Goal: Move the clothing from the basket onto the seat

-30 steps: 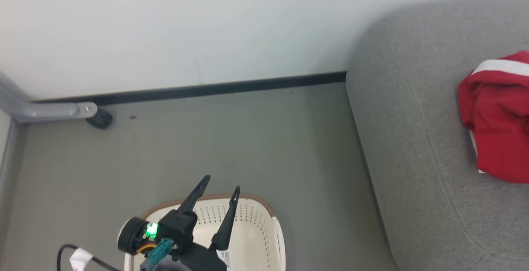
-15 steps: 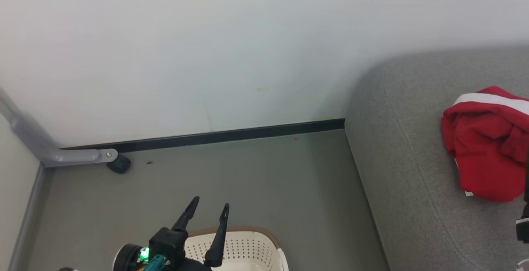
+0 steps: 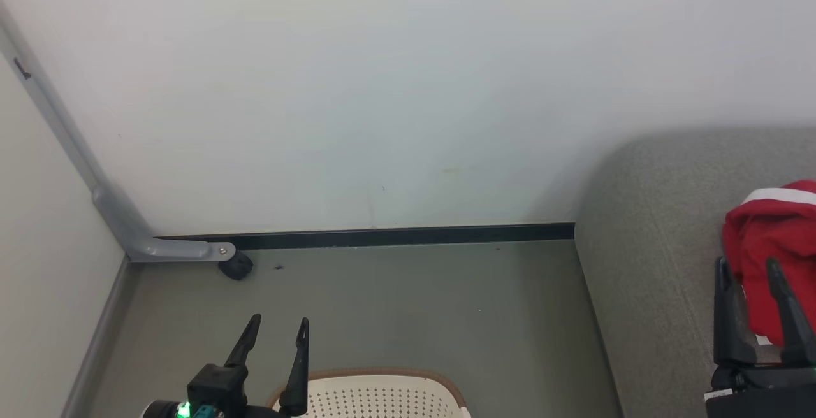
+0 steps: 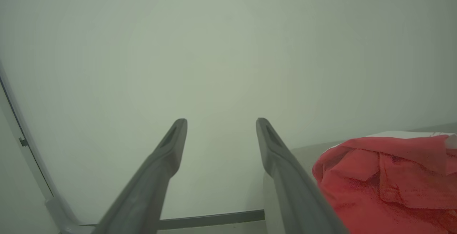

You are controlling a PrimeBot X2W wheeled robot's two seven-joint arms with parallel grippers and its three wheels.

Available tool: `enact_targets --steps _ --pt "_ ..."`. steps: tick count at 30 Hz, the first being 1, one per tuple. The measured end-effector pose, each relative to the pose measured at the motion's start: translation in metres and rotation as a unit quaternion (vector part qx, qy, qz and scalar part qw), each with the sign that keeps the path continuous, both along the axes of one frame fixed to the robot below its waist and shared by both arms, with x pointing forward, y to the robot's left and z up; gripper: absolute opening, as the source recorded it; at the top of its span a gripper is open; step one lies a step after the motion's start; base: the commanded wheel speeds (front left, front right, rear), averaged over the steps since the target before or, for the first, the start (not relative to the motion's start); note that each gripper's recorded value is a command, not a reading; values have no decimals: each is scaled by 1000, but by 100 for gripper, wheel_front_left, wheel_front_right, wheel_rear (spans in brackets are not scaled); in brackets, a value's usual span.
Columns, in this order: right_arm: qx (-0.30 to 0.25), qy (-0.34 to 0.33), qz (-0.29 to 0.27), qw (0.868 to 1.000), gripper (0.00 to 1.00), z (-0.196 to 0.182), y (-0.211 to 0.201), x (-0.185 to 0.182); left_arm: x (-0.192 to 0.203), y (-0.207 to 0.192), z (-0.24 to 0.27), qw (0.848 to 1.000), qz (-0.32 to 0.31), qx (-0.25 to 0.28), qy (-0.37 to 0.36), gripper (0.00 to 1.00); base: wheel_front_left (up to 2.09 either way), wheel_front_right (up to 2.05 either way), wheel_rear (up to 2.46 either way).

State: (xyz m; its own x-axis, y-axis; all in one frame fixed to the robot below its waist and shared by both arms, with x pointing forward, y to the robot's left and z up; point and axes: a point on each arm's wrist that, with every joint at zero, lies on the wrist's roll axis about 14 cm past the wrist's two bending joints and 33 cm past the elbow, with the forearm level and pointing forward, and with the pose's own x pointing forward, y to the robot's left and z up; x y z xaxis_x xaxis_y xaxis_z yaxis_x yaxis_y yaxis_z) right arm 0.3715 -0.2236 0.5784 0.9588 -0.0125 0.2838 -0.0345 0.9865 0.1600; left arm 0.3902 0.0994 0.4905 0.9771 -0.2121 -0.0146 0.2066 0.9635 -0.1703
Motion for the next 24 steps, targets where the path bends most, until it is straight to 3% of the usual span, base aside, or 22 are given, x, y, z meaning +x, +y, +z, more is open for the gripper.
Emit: enact_targets --steps 14,24 --pt "28 43 63 997 100 -31 52 -8 -30 52 -9 996 83 3 9 100 0 0 0" --pt "10 91 85 992 100 -63 70 -18 -39 55 -16 995 99 3 16 100 0 0 0"
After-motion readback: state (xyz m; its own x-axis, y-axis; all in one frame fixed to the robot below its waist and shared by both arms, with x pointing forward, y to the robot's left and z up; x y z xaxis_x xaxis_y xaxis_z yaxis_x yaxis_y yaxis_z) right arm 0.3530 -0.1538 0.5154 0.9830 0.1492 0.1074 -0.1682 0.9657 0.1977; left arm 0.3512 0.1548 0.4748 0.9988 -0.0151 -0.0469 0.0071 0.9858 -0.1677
